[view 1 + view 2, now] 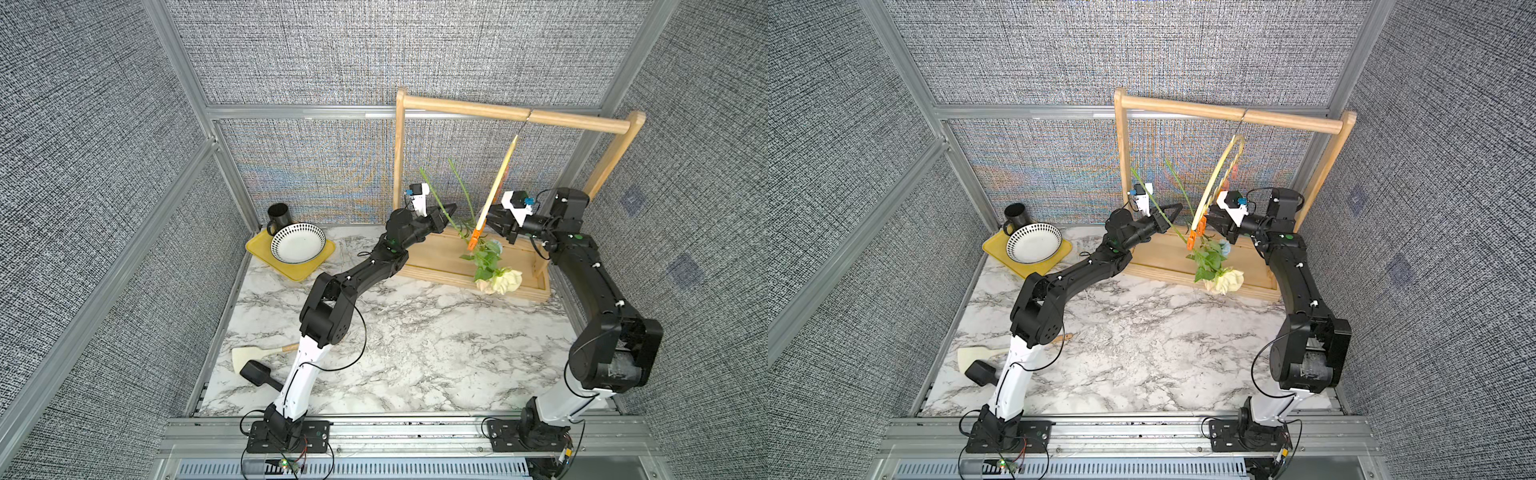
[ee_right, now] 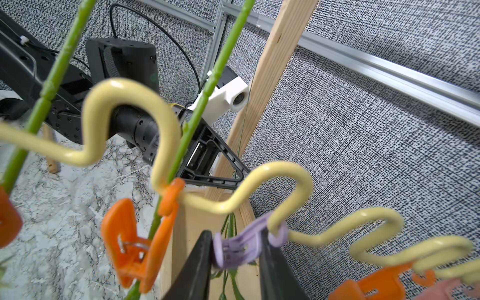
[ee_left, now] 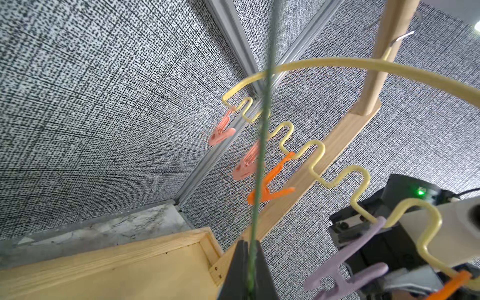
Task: Dry the flowers on a clothes hanger
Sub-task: Clamp the flower onto the hanger.
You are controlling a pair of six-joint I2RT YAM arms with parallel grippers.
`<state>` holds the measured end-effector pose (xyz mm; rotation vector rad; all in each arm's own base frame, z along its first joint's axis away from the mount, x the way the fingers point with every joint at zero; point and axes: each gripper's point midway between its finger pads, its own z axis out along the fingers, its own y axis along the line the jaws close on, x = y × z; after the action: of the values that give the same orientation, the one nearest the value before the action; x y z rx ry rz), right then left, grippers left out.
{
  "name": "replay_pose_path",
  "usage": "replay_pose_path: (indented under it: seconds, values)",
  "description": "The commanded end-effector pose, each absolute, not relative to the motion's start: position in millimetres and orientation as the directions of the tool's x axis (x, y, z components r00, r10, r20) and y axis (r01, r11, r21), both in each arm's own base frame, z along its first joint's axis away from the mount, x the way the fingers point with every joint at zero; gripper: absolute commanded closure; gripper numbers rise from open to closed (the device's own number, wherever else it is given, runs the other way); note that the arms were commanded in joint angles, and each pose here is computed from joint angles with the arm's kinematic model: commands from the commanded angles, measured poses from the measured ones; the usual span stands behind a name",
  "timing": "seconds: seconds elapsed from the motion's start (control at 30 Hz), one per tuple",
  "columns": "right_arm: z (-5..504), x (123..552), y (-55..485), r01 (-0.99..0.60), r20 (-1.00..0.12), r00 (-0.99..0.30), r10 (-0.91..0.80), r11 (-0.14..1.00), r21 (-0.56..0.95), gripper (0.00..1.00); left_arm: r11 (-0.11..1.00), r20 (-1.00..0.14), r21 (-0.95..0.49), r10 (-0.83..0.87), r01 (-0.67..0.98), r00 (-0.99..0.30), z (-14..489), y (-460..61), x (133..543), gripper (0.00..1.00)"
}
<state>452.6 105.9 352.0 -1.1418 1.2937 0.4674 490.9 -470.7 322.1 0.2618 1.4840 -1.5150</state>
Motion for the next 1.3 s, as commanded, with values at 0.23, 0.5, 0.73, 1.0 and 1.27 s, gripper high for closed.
replay_pose_path:
  seconds: [0.23, 0.5, 0.73, 1.0, 1.27]
  values:
    - [341, 445, 116, -0.876, -0.943, 0.21, -0.256, 0.38, -0.298, 0.69, 0.106, -0.684, -0.656, -0.501, 0.747, -0.53, 347, -487, 468, 0.98]
    - [343, 447, 116, -0.87, -0.943, 0.21, -0.259, 0.39, -0.301, 0.69, 0.092, -0.682, -0.662, -0.485, 0.744, -0.547, 349, -495, 459, 0.98]
    - [341, 446, 116, -0.865, -0.94, 0.213, -0.266, 0.396, -0.308, 0.69, 0.079, -0.668, -0.68, -0.476, 0.729, -0.572, 345, -500, 456, 0.98]
    - [336, 453, 110, -0.835, -0.931, 0.198, -0.307, 0.444, -0.324, 0.68, 0.062, -0.639, -0.705, -0.489, 0.707, -0.594, 348, -499, 456, 0.98]
    - [335, 455, 109, -0.822, -0.934, 0.195, -0.298, 0.47, -0.322, 0.68, 0.071, -0.628, -0.722, -0.487, 0.689, -0.607, 342, -501, 457, 0.98]
